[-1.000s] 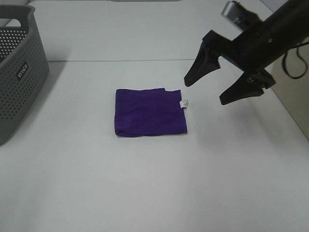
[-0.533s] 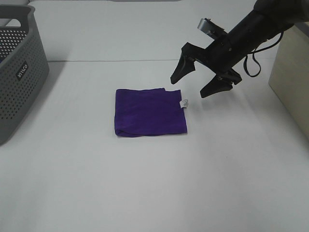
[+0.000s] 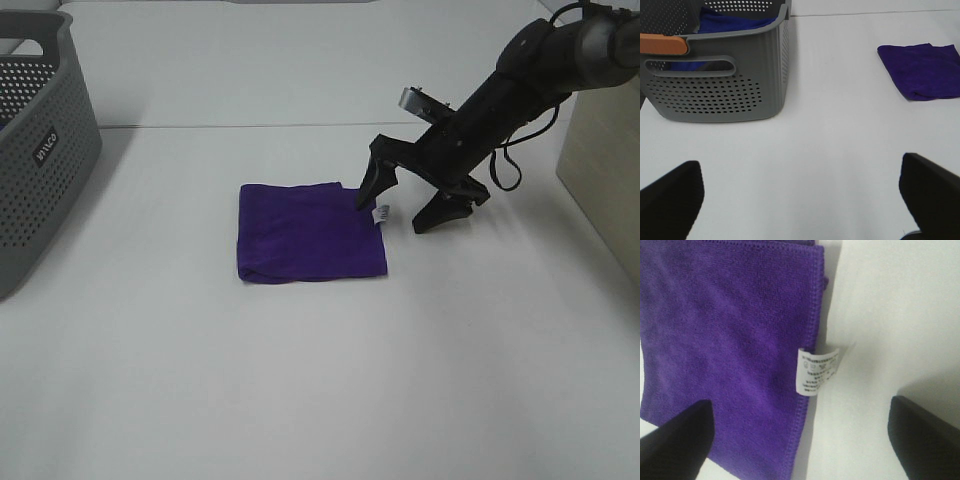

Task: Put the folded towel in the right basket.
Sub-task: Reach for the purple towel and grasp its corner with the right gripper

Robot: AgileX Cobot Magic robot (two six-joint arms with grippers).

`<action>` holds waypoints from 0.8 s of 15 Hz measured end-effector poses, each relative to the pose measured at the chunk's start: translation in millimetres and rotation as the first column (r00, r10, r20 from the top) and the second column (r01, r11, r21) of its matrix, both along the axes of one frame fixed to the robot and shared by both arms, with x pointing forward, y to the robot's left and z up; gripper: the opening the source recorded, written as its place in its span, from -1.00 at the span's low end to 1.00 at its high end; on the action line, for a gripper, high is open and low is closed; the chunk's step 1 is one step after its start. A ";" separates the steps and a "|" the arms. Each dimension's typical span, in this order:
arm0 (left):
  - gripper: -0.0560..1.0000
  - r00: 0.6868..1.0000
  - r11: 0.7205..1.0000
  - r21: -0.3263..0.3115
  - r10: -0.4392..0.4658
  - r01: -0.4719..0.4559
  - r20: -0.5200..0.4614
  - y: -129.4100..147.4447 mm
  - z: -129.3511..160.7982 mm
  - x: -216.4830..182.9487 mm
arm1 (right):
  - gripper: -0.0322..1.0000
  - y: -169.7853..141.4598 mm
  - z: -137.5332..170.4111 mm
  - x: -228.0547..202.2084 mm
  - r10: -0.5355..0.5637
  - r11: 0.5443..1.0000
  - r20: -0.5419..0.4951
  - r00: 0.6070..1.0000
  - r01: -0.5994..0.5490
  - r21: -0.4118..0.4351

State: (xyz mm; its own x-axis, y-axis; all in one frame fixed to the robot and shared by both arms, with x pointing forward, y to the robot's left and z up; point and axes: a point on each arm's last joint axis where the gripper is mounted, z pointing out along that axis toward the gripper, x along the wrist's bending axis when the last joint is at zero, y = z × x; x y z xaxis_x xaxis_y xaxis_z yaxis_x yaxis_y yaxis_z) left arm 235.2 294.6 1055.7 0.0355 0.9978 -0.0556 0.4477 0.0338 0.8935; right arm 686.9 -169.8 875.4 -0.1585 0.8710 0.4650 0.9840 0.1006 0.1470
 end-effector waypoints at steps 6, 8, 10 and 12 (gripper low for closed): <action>0.98 1.000 1.000 0.000 0.000 0.000 0.000 0.0 0.0 0.0 | 0.78 27.7 -8.2 -2.7 -0.031 0.997 -0.023 0.999 0.032 0.063; 0.98 1.000 1.000 0.000 0.000 0.000 0.000 0.0 0.0 0.0 | 0.70 61.8 -18.4 -9.0 -0.041 0.991 -0.042 0.998 0.046 0.127; 0.98 1.000 1.000 0.000 0.000 0.000 0.000 0.0 0.0 0.0 | 0.37 88.0 -30.9 -16.0 -0.056 0.983 -0.064 0.996 0.066 0.169; 0.98 1.000 1.000 0.000 0.000 0.000 0.000 0.0 0.0 0.0 | -0.39 97.9 -44.1 -20.5 -0.057 0.984 -0.075 0.996 0.068 0.162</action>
State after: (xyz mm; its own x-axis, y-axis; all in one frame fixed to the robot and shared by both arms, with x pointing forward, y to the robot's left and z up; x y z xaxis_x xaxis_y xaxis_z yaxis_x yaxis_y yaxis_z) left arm 235.2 294.6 1055.7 0.0355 0.9978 -0.0556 0.4477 0.0338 0.8935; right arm 666.4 -72.0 831.3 -0.0683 0.7889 0.6108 0.9960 0.0187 0.0872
